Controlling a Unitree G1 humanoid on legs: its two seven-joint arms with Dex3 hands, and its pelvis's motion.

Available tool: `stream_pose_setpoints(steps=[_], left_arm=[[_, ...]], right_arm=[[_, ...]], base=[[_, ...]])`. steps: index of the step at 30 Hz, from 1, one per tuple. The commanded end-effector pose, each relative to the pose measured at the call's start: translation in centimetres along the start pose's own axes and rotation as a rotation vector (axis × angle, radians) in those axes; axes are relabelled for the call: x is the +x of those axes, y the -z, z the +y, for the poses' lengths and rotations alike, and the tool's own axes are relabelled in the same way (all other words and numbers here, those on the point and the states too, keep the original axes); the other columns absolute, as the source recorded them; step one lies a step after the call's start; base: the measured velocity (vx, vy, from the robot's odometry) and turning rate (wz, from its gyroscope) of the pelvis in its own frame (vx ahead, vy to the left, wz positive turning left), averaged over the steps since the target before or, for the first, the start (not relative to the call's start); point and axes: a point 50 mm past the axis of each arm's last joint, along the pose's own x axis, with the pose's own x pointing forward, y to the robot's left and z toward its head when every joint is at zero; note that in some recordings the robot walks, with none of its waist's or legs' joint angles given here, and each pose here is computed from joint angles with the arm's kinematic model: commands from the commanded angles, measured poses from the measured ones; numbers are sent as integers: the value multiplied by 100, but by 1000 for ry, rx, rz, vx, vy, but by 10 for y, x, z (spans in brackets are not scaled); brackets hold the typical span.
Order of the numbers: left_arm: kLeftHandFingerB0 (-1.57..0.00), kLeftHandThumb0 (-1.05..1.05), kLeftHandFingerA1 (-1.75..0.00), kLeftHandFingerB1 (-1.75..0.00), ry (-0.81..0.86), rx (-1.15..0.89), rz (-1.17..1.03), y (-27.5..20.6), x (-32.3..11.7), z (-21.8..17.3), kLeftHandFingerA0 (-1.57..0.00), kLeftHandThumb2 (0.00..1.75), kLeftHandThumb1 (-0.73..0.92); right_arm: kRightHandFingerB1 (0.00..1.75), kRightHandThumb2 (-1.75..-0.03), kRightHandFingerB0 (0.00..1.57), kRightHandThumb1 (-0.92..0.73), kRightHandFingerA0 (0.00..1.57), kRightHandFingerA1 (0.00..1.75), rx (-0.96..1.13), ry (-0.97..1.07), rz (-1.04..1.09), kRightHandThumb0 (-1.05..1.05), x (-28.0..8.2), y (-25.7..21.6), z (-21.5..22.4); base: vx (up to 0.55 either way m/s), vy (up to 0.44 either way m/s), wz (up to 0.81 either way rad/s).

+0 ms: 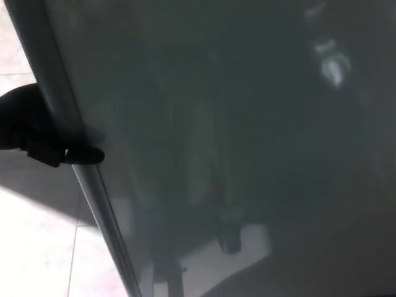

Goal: A white board is being place on the right hand side and parallel to the robot and the robot uses its left hand to grab on the leftside of the whiteboard and drag the whiteboard from the right hand side to the left hand side

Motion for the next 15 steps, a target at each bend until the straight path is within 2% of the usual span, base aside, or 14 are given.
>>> stream_pose_setpoints(steps=[1, 2, 3, 4, 8, 9, 12, 13, 15], left_arm=[[-81, -9, -64, -84, -68, 62, 13, -2, -36, 16, -83, 62, 76], [-81, -9, -64, -84, -69, 60, 14, -2, -37, 17, -83, 62, 76], [-79, -8, -66, -86, -68, 53, 19, -1, -40, 18, -82, 62, 77], [-77, -12, -68, -93, -60, 58, 49, 1, -48, 21, -77, 62, 77], [-74, -11, -65, -87, -88, 75, 89, 6, -60, 26, -76, 63, 78], [-75, -11, -64, -79, -88, 88, 87, 7, -63, 27, -76, 62, 78], [-74, -8, -64, -83, -99, 95, 90, 11, -69, 30, -77, 62, 78], [-79, -11, -63, -75, -146, 68, 115, 14, -75, 33, -79, 61, 74], [-75, -11, -68, -75, -161, 55, 125, 16, -82, 37, -78, 62, 77]], right_arm=[[69, -98, 51, -50, 94, 91, -14, 13, 21, -59, -1, 2, -8], [69, -98, 51, -50, 94, 91, -14, 14, 20, -59, -1, 2, -8], [65, -73, 54, -63, 95, 87, -11, 14, 23, -56, 0, 1, -8], [65, -73, 53, -64, 95, 87, -18, 14, 23, -56, 0, 1, -8], [64, -73, 52, -64, 95, 86, -26, 13, 18, -56, 0, 1, -7], [65, -73, 52, -64, 95, 87, -25, 12, 19, -57, 0, 1, -7], [64, -73, 51, -64, 94, 87, -28, 11, 25, -56, 1, 1, -7], [65, -73, 52, -64, 96, 87, -32, 10, 21, -57, 1, 0, -7], [64, -73, 52, -64, 96, 87, -33, 10, 16, -57, 1, -1, -7]], base=[[0, 0, 0], [0, 0, 0], [0, 0, 0], [0, 0, 0], [0, 0, 0], [0, 0, 0], [0, 0, 0], [0, 0, 0], [0, 0, 0]])
